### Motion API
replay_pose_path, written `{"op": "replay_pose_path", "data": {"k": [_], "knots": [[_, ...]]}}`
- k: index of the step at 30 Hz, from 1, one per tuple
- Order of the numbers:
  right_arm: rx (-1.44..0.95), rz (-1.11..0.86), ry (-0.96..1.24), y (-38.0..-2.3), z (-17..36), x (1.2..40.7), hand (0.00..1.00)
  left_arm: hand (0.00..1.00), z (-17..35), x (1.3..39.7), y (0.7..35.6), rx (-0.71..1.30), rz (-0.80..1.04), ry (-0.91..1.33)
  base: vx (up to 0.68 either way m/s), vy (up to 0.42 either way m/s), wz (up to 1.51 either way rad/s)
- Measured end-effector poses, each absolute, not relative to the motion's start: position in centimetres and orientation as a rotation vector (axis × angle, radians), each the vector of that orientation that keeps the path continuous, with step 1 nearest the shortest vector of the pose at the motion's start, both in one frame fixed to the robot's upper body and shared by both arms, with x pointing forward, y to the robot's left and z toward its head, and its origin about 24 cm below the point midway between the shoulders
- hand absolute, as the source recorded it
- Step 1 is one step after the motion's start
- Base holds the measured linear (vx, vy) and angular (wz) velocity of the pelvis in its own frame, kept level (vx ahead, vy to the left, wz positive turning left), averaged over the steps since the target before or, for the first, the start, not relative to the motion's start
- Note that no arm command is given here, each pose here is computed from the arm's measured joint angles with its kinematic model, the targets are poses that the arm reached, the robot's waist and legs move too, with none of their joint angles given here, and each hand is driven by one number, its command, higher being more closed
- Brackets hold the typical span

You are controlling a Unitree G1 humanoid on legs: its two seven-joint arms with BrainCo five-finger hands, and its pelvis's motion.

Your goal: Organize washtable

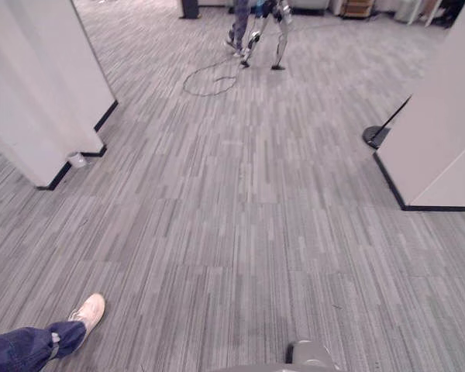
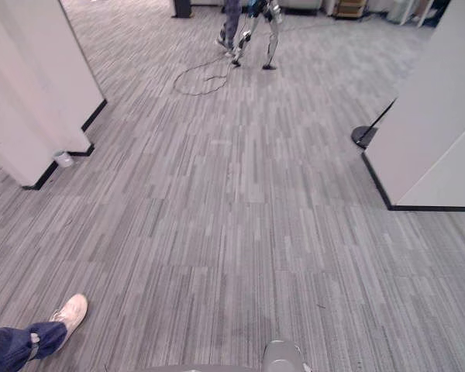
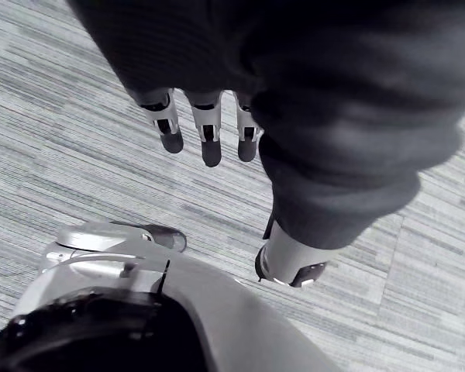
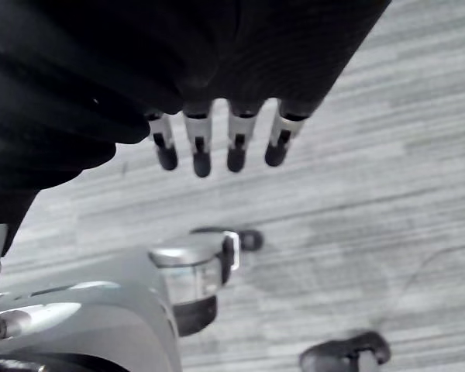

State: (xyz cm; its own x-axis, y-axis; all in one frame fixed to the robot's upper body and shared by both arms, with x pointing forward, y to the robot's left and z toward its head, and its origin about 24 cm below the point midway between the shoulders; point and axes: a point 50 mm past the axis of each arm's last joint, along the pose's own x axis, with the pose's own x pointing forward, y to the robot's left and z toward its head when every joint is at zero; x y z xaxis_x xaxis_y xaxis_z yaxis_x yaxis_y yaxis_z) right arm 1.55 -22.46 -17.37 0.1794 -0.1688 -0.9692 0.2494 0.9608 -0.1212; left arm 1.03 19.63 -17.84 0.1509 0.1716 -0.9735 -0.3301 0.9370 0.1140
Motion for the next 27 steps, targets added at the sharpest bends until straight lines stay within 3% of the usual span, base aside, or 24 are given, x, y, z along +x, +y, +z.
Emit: {"op": "replay_pose_path", "data": {"k": [5,8,11,15,19,27], "knots": [[0.101,-0.3,1.391,-21.4,-17.5,-0.5,0.0,0.0,-17.8,1.4,19.9,-0.271,0.519,1.323,0.22,-0.036,-0.05],[0.031,-0.205,1.442,-20.8,-17.6,-1.4,0.0,0.0,-18.0,1.9,17.8,-0.411,0.588,1.286,0.54,-0.197,0.31],[0.05,-0.253,1.461,-21.3,-17.6,-1.7,0.0,0.0,-18.0,2.3,17.8,-0.39,0.542,1.283,0.6,-0.299,-0.01],[-0.068,-0.144,1.503,-22.0,-17.5,-1.3,0.0,0.0,-17.8,2.4,19.2,-0.273,0.448,1.292,0.68,-0.236,-0.63],[-0.123,-0.093,1.418,-22.2,-17.4,3.2,0.0,0.0,-17.5,3.3,20.0,-0.214,0.399,1.26,0.51,-0.033,-0.56],[-0.202,-0.033,1.488,-22.8,-17.4,2.5,0.0,0.0,-17.7,0.8,19.3,-0.248,0.435,1.328,0.66,0.315,-0.61]]}}
